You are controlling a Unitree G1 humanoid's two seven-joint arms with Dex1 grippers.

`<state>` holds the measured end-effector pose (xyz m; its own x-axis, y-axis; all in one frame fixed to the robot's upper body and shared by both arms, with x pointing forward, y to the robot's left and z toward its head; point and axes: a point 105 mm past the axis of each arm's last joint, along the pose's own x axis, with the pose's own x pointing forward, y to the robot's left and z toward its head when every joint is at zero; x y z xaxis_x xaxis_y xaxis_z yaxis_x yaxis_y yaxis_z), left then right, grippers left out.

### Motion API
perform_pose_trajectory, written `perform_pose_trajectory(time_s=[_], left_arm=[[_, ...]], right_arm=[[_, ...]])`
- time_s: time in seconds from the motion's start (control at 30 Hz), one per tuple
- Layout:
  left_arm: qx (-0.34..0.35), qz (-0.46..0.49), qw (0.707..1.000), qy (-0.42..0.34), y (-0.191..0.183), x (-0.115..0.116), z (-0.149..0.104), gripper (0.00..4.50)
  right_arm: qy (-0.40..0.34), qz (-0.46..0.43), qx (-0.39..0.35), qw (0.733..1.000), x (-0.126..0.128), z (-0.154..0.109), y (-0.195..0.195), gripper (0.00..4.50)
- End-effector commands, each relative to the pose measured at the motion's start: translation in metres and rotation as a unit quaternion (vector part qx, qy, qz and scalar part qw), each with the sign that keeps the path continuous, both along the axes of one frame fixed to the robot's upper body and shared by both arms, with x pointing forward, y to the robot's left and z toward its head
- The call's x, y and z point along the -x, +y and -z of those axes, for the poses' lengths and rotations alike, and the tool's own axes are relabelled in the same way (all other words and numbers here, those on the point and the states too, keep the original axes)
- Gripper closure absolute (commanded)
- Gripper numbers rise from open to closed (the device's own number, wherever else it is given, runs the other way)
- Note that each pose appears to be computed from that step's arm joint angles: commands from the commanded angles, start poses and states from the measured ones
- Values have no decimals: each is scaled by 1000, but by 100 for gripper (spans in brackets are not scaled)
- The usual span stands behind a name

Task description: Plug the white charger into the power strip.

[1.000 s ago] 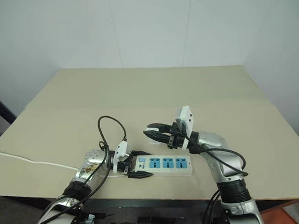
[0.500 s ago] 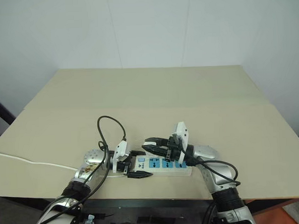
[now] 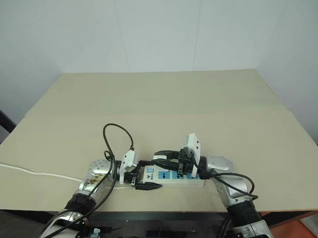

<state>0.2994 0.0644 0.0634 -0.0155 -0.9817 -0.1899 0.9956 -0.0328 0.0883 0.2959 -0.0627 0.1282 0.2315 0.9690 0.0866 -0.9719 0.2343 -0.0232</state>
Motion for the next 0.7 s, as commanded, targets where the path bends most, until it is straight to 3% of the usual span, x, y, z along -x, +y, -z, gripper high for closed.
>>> perform_pose_trajectory(time_s=[0.03, 0.7], left_arm=[[-37, 13, 998, 44, 4, 12, 22, 117], [-38, 4, 998, 46, 5, 9, 24, 117]], right_arm=[[-9, 2, 10, 1000, 1, 2, -4, 336], [-24, 5, 118, 993, -7, 33, -43, 336]])
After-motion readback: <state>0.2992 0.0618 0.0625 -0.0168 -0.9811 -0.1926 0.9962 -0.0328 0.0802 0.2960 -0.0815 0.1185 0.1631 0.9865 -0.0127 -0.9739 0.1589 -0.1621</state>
